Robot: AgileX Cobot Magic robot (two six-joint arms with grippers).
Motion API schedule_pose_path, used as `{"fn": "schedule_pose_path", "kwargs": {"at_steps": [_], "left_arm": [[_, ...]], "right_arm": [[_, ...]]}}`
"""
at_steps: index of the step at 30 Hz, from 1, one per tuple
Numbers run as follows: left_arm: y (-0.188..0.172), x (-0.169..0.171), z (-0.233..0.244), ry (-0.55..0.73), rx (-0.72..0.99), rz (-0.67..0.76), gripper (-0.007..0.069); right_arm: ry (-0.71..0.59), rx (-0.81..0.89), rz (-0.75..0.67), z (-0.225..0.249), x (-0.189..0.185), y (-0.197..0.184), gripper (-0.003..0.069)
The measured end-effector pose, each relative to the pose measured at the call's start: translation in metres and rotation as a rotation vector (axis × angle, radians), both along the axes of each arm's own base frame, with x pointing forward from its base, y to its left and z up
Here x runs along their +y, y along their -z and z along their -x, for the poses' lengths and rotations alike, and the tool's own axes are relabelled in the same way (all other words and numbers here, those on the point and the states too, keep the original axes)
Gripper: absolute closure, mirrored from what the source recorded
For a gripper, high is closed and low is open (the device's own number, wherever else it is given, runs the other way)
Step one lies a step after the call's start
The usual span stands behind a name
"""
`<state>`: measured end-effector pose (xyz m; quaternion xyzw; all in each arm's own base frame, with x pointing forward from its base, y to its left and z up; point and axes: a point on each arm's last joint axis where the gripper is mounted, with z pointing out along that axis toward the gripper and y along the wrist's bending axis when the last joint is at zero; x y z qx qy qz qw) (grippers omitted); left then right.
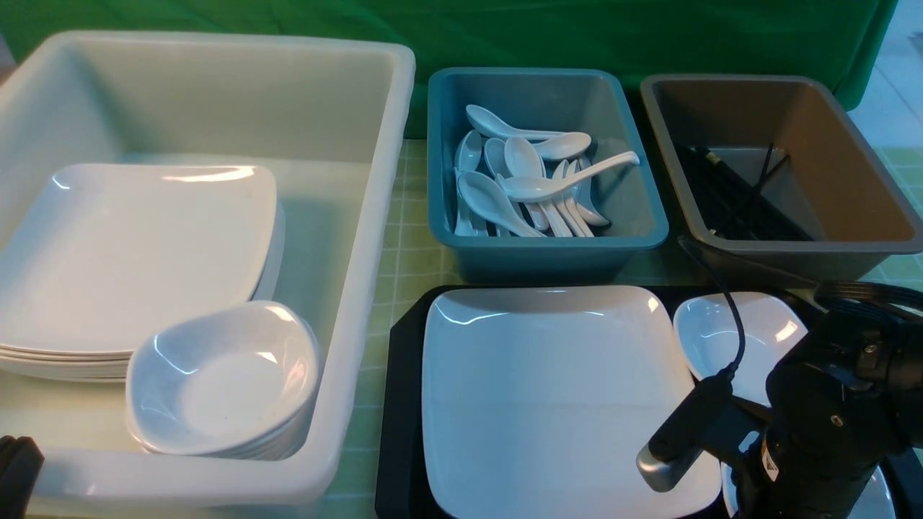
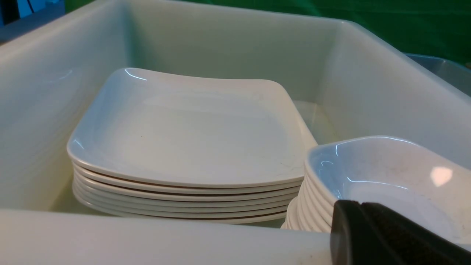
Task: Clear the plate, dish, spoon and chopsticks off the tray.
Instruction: Use the right arm to grab a small plate from the dinner plate
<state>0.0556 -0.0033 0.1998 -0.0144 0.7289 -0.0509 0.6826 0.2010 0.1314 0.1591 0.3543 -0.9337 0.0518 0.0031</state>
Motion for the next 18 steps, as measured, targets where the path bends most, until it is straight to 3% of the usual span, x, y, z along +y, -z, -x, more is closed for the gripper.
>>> {"fn": "schedule_pose_path", "kwargs": {"at_steps": [11,12,16,18], "left_arm": [[0.000,0.000,0.000,0.000,0.000,0.002,0.0625],[0.000,0.000,0.000,0.000,0.000,0.002,0.0625],[0.000,0.000,0.000,0.000,0.000,0.002,0.0625],[0.000,0.000,0.000,0.000,0.000,0.001,0.0625]], "right_arm": [[0.012,0.032,0.051,0.004,-0.005,-0.031,0.0561],[0.022,0.027,0.046,0.010,-0.009,-0.048,0.0601],[0.040,-0.023,0.007,0.023,-0.018,-0.079,0.0630],[0.045,-0.126,-0.071,0.029,-0.022,-0.110,0.0631]]}}
